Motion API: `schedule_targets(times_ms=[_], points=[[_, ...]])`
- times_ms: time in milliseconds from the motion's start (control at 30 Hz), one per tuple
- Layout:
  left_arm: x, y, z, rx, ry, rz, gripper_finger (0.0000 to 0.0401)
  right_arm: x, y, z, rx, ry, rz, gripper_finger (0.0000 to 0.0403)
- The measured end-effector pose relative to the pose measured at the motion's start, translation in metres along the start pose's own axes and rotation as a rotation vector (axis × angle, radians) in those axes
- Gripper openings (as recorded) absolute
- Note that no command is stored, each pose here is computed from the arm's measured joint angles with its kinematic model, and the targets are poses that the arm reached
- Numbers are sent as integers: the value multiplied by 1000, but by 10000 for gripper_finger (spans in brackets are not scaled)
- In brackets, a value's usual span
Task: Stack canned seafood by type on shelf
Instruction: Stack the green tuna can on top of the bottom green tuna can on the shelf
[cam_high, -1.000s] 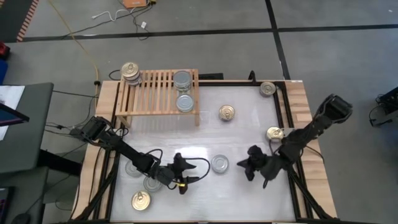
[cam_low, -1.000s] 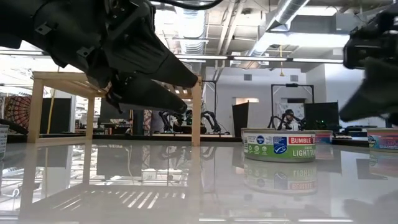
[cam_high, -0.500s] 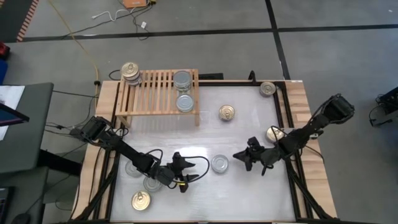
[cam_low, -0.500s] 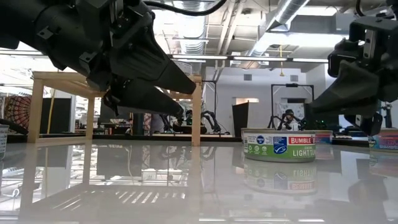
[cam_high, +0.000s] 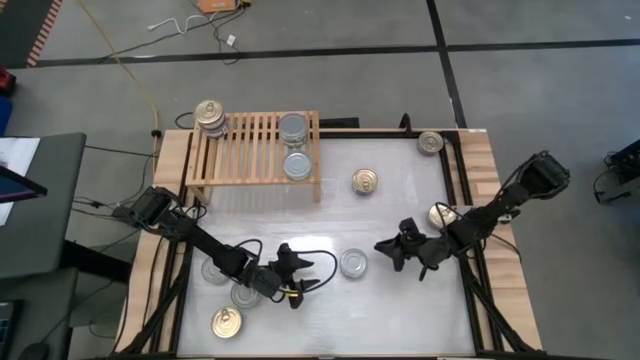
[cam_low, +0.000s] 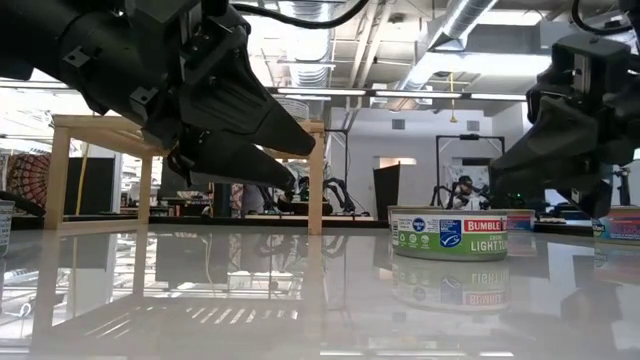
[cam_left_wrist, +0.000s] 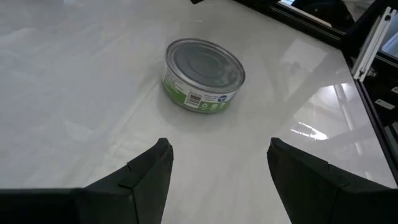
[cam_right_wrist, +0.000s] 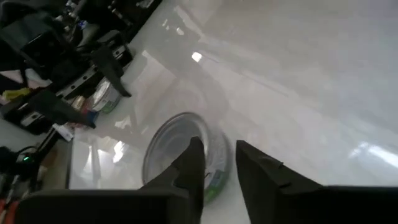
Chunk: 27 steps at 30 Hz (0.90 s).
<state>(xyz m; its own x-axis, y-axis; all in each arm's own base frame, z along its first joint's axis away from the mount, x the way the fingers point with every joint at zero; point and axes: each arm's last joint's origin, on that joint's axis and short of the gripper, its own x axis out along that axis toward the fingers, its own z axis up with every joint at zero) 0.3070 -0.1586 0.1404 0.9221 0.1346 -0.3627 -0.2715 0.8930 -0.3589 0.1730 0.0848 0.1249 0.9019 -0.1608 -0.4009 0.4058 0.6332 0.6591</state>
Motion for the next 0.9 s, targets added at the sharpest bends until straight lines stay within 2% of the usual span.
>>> schedule_targets(times_ms=[267, 467, 633, 767, 900], points=[[0, 0, 0, -1, 0, 0, 251, 0, 3, 1, 48, -16, 22, 186], [0, 0, 0, -3, 0, 0, 251, 2, 13, 4, 91, -23, 44, 184], [0, 0, 0, -16, 0, -1, 251, 6, 38, 12, 33, -24, 43, 167], [0, 0, 0, -18, 0, -1, 251, 8, 49, 15, -43, 17, -45, 158], [0, 0, 0, -18, 0, -1, 251, 9, 45, 13, -22, 67, -181, 157]])
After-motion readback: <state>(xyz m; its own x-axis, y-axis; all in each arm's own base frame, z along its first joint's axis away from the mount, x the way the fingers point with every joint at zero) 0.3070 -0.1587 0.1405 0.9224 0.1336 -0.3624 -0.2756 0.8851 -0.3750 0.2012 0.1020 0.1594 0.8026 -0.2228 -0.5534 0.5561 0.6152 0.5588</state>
